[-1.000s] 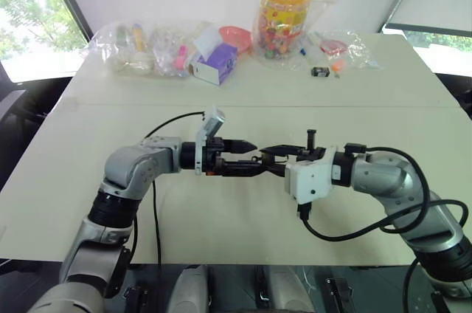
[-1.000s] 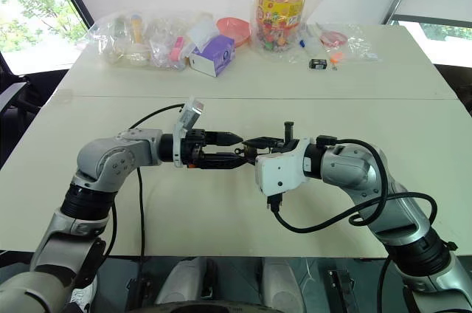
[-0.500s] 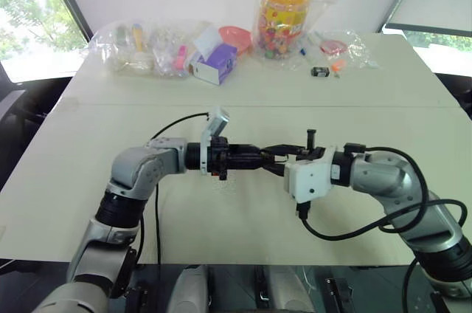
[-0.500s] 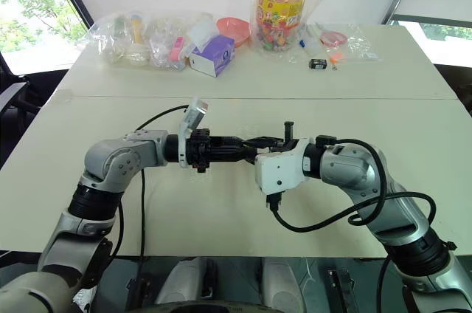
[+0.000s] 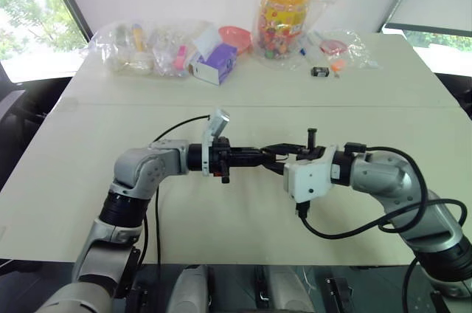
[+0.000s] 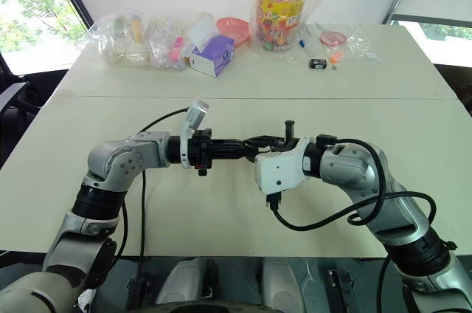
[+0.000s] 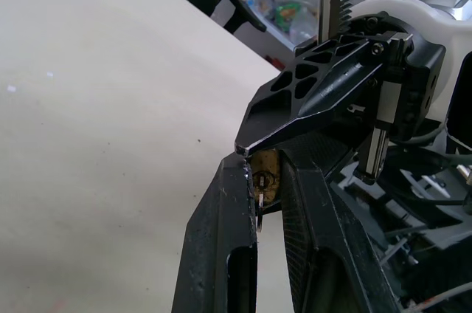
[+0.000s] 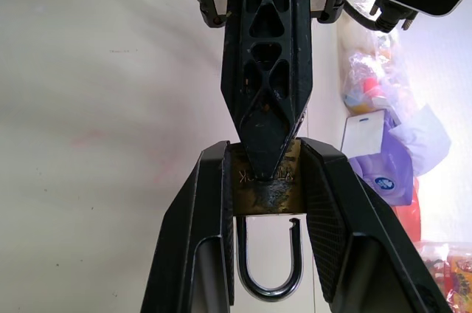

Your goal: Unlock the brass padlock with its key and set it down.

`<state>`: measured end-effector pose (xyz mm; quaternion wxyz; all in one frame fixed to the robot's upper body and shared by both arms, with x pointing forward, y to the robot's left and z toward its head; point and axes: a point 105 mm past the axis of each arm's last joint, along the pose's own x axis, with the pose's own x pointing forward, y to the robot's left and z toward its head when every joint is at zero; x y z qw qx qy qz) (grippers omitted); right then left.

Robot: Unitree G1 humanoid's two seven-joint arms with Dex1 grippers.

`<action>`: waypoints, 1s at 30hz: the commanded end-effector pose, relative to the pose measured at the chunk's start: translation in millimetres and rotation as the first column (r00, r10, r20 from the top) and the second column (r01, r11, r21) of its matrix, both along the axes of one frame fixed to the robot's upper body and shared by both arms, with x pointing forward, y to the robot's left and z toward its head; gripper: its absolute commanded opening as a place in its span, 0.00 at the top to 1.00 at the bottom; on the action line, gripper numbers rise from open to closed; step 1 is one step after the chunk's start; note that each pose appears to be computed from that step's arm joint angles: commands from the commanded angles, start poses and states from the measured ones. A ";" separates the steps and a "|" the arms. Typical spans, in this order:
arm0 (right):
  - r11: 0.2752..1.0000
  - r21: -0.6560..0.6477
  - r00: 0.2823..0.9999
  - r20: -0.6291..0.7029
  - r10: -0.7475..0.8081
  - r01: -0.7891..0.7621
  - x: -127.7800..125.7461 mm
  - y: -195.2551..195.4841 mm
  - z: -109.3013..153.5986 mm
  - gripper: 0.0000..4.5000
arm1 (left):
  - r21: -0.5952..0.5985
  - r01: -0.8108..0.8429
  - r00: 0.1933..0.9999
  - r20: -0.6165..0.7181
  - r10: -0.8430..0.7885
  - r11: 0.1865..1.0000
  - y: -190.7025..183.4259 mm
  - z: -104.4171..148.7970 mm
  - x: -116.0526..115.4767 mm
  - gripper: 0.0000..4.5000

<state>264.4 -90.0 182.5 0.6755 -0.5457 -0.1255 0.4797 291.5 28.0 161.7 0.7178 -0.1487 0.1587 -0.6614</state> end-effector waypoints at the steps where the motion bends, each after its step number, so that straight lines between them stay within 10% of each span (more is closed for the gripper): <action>1: 0.999 0.001 0.998 0.043 0.052 -0.052 -8.5 8.2 10.0 0.84 | -0.037 0.010 0.999 0.032 -0.009 0.999 -0.4 12.0 -1.2 0.99; 2: 0.999 0.002 0.998 0.033 0.049 -0.049 -8.3 7.6 9.6 0.84 | -0.036 0.011 0.999 0.035 -0.010 0.999 0.2 12.1 -1.2 0.99; 3: 0.999 0.002 0.999 0.026 0.047 -0.047 -8.3 7.2 9.2 0.60 | -0.035 0.012 0.999 0.038 -0.011 0.999 0.5 12.2 -1.3 1.00; 8: 0.999 -0.039 1.000 -0.028 0.002 -0.003 -6.0 -3.6 4.3 0.05 | -0.032 0.010 0.998 0.055 -0.009 0.999 6.7 14.2 0.0 1.00; 16: 0.970 0.149 0.950 -0.277 -0.144 0.191 -3.6 -32.0 28.1 0.02 | -0.006 -0.036 0.995 0.097 0.036 0.999 21.3 14.7 7.3 1.00; 25: 0.910 0.307 0.876 -0.470 -0.108 0.277 -5.4 -27.6 40.5 0.99 | 0.053 -0.018 0.984 0.176 0.008 0.998 18.0 5.9 3.0 1.00; 30: 0.890 0.333 0.857 -0.502 -0.112 0.312 2.8 -22.5 39.8 0.99 | 0.046 -0.021 0.980 0.197 0.011 0.999 16.1 6.1 2.8 1.00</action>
